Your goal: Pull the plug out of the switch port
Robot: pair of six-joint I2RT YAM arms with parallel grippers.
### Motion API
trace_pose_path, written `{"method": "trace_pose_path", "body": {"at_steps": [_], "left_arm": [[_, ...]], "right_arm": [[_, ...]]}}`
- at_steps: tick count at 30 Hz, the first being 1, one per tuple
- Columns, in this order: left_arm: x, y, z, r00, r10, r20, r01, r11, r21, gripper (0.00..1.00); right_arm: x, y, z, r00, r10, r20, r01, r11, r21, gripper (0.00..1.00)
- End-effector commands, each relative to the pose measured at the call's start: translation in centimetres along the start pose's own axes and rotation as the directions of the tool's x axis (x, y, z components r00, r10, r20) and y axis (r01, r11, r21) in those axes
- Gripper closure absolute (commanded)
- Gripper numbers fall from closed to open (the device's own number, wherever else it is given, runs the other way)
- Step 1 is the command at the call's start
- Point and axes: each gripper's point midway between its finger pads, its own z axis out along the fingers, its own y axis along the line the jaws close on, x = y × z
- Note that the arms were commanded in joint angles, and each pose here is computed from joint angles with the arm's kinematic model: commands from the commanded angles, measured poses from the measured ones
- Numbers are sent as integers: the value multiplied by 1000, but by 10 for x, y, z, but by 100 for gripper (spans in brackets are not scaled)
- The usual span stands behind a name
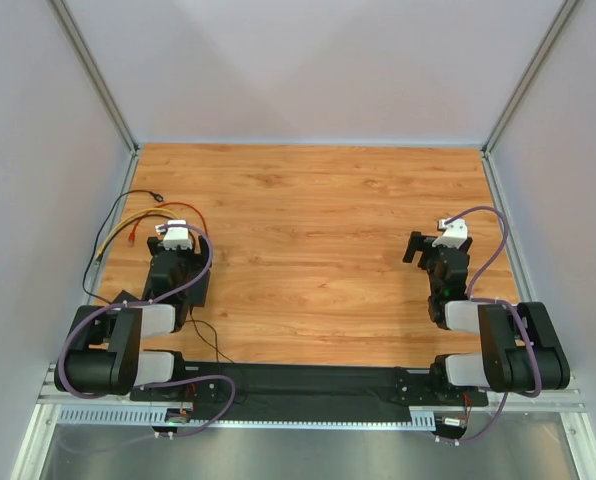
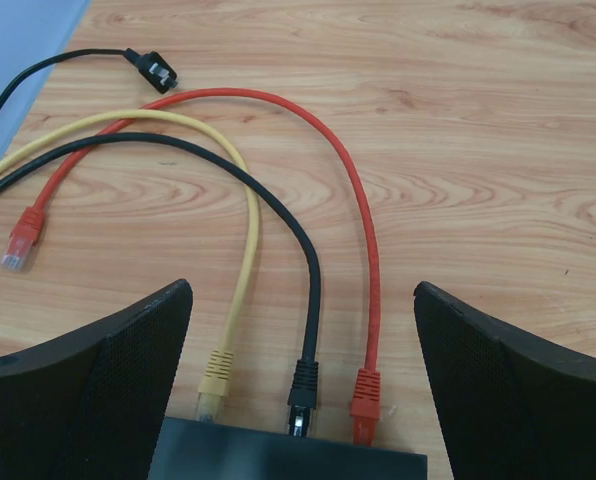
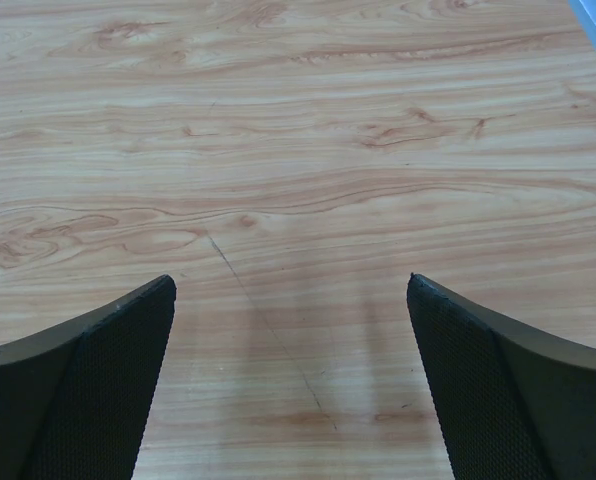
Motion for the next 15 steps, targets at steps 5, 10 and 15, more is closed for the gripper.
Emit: {"method": "trace_pose_path", "body": {"at_steps": [5,10,15], "left_arm": [[-28,3,6,996,11,90,-11,1000,-10,0],[-31,-2,6,995,23,99,-24,1000,18,0],[-48,4,3,1000,-14,22,14,1000,-16,0]], "right_arm": [[-28,-1,7,996,-9,90,8,1000,20,0],[-32,-9,4,994,-4,112,-4,998,67,0],[-70,1,-1,993,-29,115,21,997,73,0]]}}
